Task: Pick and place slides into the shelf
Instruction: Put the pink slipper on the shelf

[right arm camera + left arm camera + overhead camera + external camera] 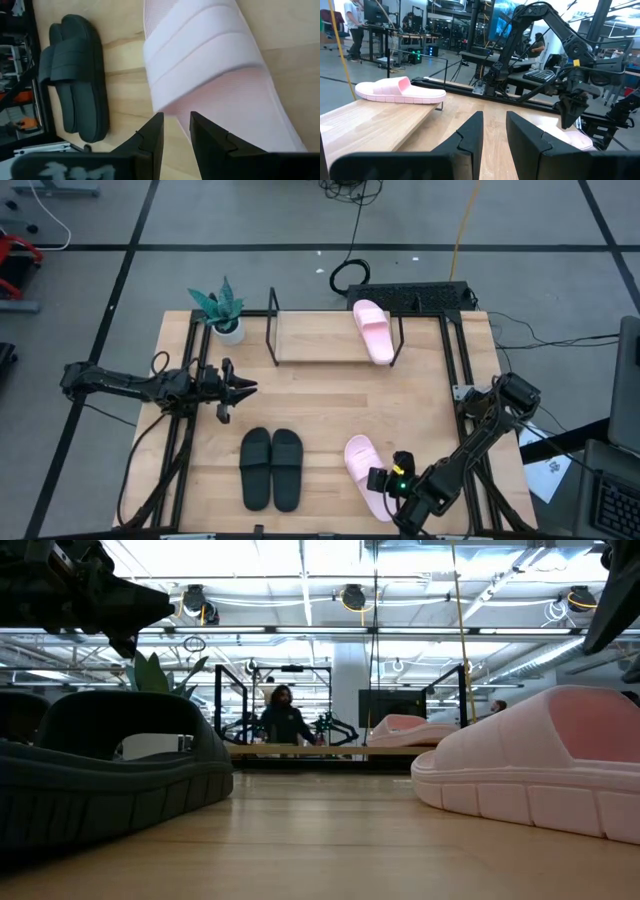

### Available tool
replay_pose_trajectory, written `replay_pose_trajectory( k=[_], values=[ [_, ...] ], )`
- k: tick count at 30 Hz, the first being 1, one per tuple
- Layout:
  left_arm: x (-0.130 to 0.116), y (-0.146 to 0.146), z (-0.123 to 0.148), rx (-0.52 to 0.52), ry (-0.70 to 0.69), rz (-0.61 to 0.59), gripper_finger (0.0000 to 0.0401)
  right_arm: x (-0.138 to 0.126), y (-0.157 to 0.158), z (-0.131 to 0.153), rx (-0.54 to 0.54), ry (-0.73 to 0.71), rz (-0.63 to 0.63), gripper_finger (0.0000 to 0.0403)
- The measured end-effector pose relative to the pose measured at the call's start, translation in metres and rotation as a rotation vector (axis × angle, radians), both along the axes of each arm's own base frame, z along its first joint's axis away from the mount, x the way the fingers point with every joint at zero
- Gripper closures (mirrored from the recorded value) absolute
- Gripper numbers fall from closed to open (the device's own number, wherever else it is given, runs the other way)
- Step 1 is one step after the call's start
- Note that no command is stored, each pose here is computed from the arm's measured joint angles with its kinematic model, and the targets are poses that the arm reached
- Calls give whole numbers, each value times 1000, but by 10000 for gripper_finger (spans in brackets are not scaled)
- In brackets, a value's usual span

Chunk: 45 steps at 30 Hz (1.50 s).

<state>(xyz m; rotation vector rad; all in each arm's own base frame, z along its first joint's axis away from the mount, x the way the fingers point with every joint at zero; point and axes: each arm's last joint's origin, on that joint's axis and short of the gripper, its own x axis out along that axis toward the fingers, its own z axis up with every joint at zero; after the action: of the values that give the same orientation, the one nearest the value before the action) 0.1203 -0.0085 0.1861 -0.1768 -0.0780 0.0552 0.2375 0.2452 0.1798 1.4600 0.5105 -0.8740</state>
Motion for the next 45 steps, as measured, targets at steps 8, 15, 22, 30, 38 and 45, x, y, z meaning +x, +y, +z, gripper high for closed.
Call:
replay_pose_trajectory(
  k=[8,15,22,30,38,45],
  values=[
    [0,0,-2,2,16,0,313,0,-7,-14,-4,-30,-20,316],
    [0,0,-2,3,21,0,313,1,-10,-18,-11,-55,-30,316],
    [0,0,-2,5,22,0,313,3,-15,-19,-27,-38,-41,316],
    [0,0,-2,5,22,0,313,10,-25,-19,-47,-30,-80,316],
    [0,0,-2,8,22,1,313,20,-37,-19,-51,-25,-115,323],
    [0,0,-2,8,22,1,313,28,-45,-19,-67,-25,-128,385]
  ],
)
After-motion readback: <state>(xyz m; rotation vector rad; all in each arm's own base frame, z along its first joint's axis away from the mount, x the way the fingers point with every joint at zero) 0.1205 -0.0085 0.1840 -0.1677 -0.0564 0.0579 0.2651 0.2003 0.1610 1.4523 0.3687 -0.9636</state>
